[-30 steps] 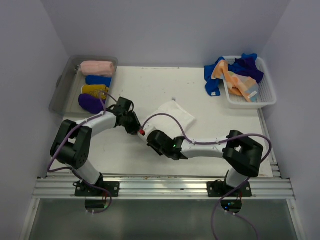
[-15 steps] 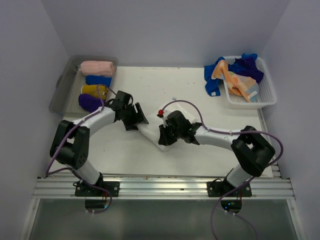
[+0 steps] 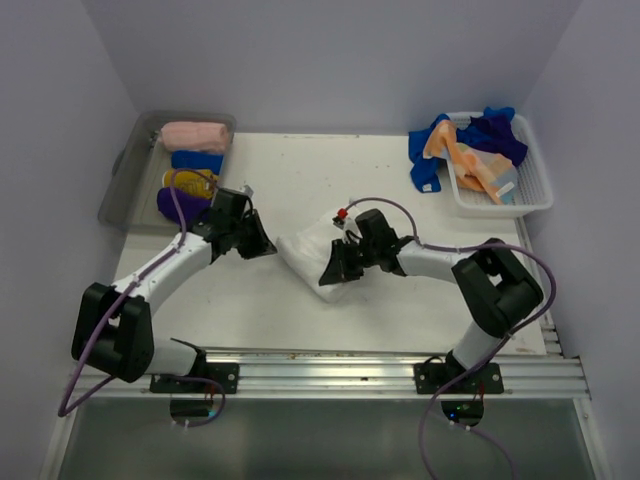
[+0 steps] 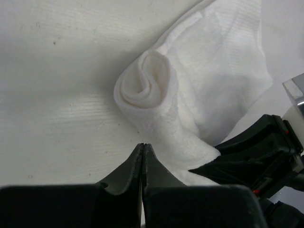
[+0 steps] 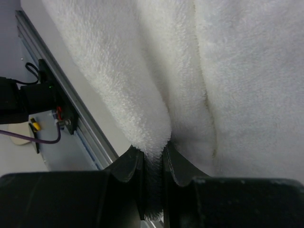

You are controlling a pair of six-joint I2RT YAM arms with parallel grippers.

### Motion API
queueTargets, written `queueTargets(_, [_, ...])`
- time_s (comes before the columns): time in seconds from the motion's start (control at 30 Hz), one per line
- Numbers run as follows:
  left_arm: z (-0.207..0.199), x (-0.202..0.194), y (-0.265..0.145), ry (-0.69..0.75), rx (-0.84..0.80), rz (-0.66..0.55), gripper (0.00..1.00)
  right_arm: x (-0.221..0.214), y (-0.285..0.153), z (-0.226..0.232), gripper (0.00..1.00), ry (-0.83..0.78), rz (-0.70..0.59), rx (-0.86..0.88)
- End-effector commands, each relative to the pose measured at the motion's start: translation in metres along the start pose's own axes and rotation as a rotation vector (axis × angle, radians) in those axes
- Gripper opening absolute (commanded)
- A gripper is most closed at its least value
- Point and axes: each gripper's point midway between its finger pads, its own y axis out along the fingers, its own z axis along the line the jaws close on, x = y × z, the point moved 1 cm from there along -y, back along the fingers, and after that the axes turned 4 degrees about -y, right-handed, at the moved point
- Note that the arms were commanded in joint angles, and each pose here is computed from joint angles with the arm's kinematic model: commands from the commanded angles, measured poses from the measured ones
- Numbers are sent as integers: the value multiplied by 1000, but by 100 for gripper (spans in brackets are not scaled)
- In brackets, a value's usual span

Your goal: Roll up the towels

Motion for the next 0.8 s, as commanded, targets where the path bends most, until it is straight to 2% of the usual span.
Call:
queueTargets(0.0, [4,-13,2,66,-33,31,0,-4,-3,5,0,127,64,88])
queueTargets(0.13, [-10,-27,7,143,-55,76,0,-3,-4,-4,0,197,78,110])
queueTargets(0.33, [-29,-31,14,167,-112,103,0,-2,-5,-11,0,252,102,135])
queueTargets(0.5, [-52,-27,17,199,-166,98,0,-1,-6,-13,0,262,117,143])
queueTargets(0.77, [-56,-17,41,214,-146,103,0,-3,-6,-15,0,271,132,135])
